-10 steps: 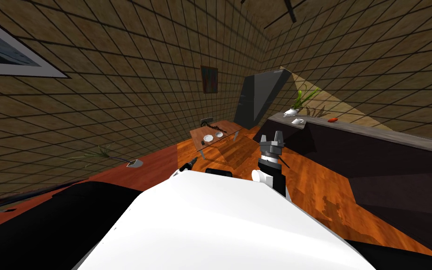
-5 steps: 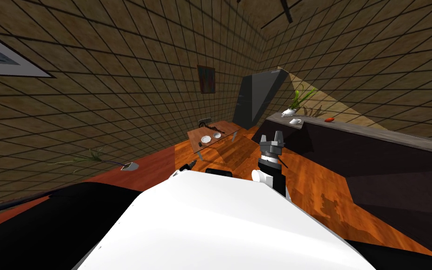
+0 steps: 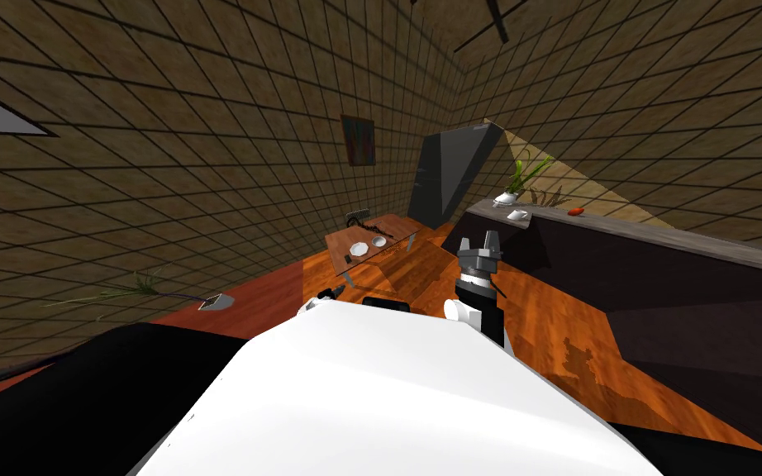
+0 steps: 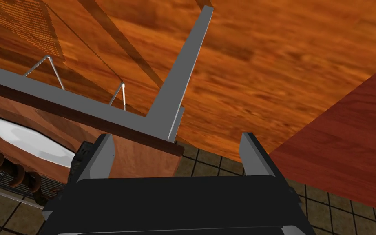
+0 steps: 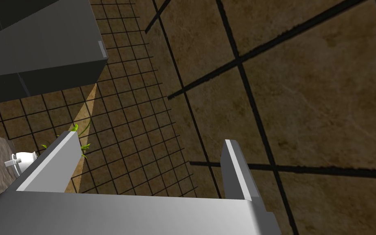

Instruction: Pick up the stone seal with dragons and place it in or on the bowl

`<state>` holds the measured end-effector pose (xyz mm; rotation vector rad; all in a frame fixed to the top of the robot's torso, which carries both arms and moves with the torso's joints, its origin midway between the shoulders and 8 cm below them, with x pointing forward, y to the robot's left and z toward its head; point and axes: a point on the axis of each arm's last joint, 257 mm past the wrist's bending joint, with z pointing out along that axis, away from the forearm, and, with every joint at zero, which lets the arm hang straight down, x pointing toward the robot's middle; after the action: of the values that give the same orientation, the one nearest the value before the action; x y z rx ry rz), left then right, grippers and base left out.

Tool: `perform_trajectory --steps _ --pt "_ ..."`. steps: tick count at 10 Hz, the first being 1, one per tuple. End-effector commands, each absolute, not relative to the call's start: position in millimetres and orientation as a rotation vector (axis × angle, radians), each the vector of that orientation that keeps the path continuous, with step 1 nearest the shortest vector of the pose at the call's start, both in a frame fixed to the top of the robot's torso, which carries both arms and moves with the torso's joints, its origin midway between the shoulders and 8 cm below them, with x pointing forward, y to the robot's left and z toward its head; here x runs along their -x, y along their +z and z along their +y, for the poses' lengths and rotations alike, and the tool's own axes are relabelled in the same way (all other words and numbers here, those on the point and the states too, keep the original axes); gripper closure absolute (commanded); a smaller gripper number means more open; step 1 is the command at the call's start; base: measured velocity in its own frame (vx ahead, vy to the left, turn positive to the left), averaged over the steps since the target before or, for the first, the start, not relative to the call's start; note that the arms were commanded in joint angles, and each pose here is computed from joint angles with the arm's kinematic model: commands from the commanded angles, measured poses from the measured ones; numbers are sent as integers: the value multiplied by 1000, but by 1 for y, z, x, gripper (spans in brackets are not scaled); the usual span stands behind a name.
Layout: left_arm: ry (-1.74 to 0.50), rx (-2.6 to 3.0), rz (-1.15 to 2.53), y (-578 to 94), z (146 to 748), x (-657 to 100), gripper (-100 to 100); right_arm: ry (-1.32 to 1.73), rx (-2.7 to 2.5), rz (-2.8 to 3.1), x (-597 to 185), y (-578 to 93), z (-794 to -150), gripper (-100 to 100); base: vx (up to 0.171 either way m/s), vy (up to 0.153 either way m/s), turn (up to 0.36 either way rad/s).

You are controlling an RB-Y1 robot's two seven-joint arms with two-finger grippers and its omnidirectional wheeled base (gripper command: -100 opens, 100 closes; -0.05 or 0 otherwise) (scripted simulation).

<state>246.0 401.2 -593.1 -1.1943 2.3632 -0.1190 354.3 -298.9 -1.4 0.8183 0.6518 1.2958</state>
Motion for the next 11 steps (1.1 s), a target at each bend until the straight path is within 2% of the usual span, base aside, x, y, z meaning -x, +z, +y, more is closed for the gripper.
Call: perform_trajectory --steps 1,5,9,11 --pt "-74 1188 2408 -600 409 -239 -100 1296 -818 652 -354 -1 -299 0 174 -44 -88" --pt "13 1154 2479 -603 429 -243 -100 1296 -818 652 -354 -1 -299 0 227 -19 -79" --pt "66 1112 2499 -597 447 -260 -100 1295 -818 652 -354 -1 -299 0 239 50 -62" --pt "85 1096 2495 -591 456 -268 -100 1295 -818 652 -354 -1 -299 0 180 86 -42"
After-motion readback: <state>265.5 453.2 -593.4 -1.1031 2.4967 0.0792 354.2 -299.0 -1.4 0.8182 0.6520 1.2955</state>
